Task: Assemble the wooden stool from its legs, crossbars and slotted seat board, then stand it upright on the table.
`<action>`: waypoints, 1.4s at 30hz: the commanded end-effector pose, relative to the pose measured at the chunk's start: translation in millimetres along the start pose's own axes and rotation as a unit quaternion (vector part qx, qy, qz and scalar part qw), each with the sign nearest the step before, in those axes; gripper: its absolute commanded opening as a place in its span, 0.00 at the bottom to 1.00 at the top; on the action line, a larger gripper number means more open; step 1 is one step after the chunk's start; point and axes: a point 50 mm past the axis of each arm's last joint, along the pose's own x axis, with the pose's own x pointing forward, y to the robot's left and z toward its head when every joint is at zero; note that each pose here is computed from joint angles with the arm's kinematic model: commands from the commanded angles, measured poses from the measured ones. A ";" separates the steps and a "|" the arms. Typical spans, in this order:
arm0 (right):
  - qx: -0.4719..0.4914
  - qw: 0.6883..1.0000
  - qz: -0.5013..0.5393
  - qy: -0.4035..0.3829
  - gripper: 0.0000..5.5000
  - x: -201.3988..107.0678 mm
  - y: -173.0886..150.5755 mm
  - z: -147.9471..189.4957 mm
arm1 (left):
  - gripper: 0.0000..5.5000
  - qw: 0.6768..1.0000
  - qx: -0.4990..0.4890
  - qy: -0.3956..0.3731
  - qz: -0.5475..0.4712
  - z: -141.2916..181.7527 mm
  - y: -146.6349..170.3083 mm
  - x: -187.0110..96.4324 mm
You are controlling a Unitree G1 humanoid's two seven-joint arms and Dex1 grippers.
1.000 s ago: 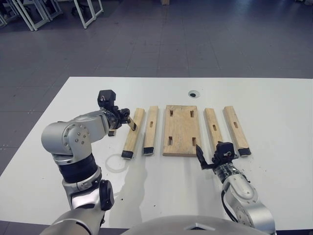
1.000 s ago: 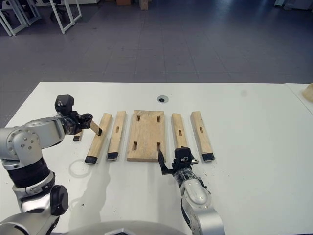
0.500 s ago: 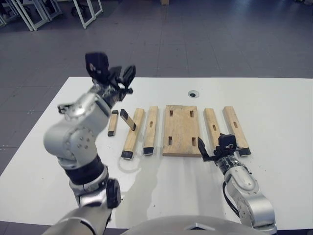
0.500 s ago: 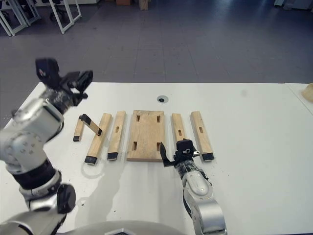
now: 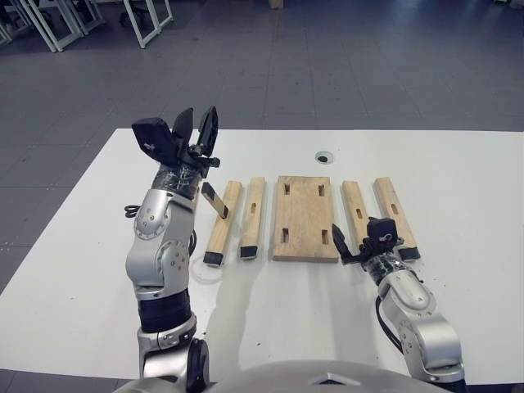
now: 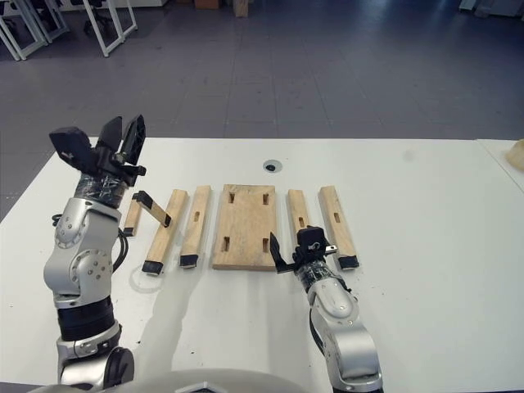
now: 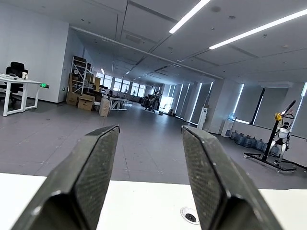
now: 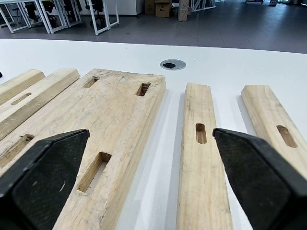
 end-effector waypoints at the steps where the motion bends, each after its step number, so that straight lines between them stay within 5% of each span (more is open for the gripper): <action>1: -0.005 1.000 0.002 0.004 0.86 2.9 -1.1 0.9 | 0.44 0.999 -0.003 -0.039 0.004 22.3 -2.3 14.5; 7: -0.010 1.000 0.004 0.002 0.86 5.9 -2.1 2.5 | 0.44 0.999 -0.019 0.010 0.048 -7.1 12.1 6.4; 13: -0.013 1.000 0.004 -0.001 0.86 8.1 -2.0 3.7 | 0.44 0.985 -0.022 0.144 0.092 -63.2 23.0 0.6; 18: -0.013 1.000 -0.003 -0.001 0.86 7.1 -2.5 2.8 | 0.44 0.990 -0.016 0.106 0.087 -39.7 24.9 9.9; 26: -0.011 1.000 -0.009 0.005 0.86 3.9 -3.6 0.2 | 0.44 0.996 0.019 -0.042 0.071 52.1 18.0 18.9; 30: -0.004 1.000 -0.021 0.009 0.86 -2.1 -6.2 -2.8 | 0.47 0.999 0.044 -0.005 -0.021 45.1 -10.5 -39.0; 35: 0.000 0.999 -0.027 0.018 0.86 -7.7 -7.0 -6.6 | 0.61 0.978 0.035 0.206 0.026 -17.4 -13.3 -130.4; 38: -0.007 1.000 -0.020 0.017 0.86 -7.2 -8.1 -4.8 | 0.71 0.952 0.062 0.288 0.082 -45.3 -6.1 -153.3; 42: -0.015 1.000 -0.013 0.017 0.86 -6.6 -9.6 -3.1 | 0.72 0.926 0.080 0.353 0.107 -69.8 -1.8 -159.6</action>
